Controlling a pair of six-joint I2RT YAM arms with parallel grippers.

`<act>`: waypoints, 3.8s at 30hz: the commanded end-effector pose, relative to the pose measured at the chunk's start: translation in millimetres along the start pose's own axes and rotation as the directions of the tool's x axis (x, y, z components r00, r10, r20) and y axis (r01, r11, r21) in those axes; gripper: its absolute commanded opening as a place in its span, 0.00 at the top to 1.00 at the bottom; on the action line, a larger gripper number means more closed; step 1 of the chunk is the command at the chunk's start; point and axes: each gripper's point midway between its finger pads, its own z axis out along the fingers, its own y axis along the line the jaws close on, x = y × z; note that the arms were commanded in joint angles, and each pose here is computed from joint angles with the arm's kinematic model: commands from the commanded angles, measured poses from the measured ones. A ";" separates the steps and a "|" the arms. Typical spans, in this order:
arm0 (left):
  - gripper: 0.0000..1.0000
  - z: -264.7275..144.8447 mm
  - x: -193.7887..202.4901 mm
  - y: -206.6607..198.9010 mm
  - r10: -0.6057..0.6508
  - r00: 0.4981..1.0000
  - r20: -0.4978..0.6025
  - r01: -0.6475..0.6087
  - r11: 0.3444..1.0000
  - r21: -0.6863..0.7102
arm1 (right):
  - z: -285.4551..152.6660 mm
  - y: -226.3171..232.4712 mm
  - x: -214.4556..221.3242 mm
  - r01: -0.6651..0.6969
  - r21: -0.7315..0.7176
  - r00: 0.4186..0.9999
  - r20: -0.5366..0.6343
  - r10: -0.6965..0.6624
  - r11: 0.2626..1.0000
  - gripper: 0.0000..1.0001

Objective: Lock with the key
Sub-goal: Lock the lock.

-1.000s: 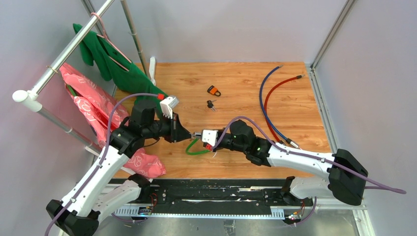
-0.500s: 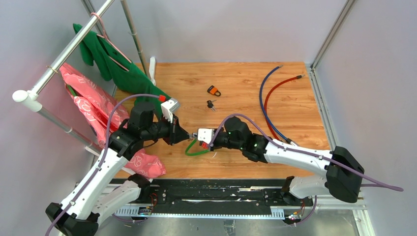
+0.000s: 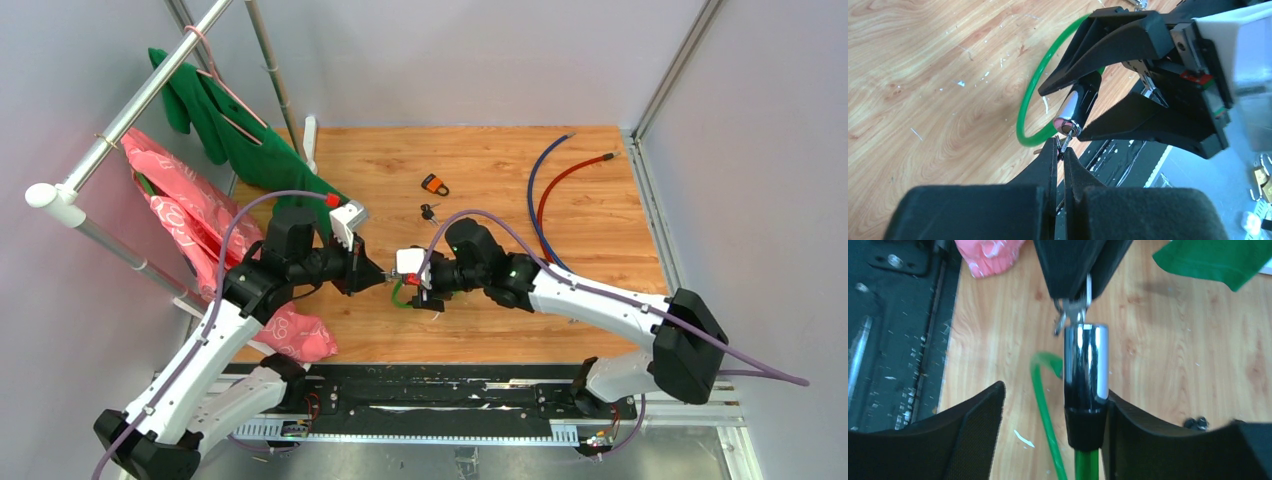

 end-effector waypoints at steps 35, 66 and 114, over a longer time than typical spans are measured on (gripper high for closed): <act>1.00 19.8 20.8 -9.7 -0.367 0.929 -0.038 0.369 0.925 0.087 | -6.7 1.5 -23.5 0.124 0.031 0.979 0.156 -0.127 0.992 1.00; 0.30 8.0 -14.2 -16.2 0.416 0.817 0.398 -0.491 0.865 0.102 | -85.5 -40.4 -126.2 -0.243 0.066 0.907 0.368 0.203 0.968 1.00; 1.00 15.6 -13.5 -31.1 0.379 0.831 0.407 -0.464 0.877 0.129 | -92.0 -33.5 -79.3 -0.250 0.016 0.957 0.152 0.245 0.968 0.88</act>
